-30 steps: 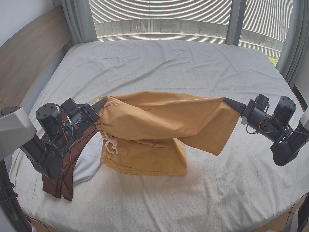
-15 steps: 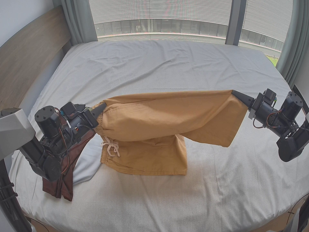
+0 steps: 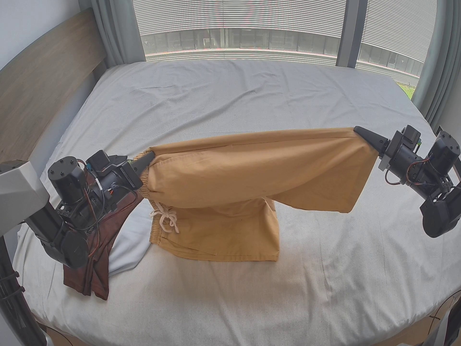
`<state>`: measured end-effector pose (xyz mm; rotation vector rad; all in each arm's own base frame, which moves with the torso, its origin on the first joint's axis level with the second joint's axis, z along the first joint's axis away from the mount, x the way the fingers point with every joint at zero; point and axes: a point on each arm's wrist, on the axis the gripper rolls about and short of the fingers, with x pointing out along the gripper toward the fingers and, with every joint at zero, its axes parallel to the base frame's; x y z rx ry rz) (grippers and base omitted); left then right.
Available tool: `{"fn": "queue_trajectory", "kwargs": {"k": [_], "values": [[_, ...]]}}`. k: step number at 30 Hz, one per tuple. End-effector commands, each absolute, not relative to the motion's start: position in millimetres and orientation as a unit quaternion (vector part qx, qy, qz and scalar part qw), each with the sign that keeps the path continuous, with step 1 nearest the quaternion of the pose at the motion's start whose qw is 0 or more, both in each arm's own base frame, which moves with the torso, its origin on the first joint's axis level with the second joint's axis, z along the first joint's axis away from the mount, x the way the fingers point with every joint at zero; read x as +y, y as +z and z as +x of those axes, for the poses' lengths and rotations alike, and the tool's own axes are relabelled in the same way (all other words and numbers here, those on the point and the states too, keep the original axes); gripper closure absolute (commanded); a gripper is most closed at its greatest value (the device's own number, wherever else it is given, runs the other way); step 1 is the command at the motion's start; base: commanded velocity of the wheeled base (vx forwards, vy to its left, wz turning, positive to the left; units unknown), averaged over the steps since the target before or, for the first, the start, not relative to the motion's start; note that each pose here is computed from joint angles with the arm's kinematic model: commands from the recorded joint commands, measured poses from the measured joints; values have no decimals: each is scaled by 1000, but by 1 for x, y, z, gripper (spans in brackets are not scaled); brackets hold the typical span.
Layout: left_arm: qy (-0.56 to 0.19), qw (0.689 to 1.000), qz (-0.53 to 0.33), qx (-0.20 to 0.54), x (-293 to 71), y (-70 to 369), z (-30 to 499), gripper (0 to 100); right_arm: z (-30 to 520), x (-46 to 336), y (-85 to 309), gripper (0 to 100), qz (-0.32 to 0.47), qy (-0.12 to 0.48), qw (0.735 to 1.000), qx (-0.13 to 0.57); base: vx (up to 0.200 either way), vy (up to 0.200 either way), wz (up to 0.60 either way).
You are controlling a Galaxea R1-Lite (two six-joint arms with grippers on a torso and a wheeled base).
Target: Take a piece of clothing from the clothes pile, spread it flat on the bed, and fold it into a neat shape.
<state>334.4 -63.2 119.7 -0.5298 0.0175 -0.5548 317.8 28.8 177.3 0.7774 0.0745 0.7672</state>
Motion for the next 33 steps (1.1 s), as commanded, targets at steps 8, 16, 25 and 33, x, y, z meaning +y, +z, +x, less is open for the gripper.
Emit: {"fn": "queue_trajectory", "kwargs": {"k": [8, 16, 25, 33], "values": [[-269, 928, -259, -1, -65, 123, 339, 100, 324, 30, 163, 100, 372, 357, 855, 51, 0, 0, 0], [-249, 931, -267, -27, -65, 129, 350, 100, 339, 30, 162, 100, 372, 357, 855, 50, 0, 0, 0], [-218, 935, -272, -58, -67, 127, 376, 100, 374, 30, 147, 100, 362, 346, 863, 62, 0, 0, 0], [-216, 936, -273, -53, -68, 119, 386, 100, 397, 31, 149, 100, 350, 342, 870, 65, 0, 0, 0]]}}
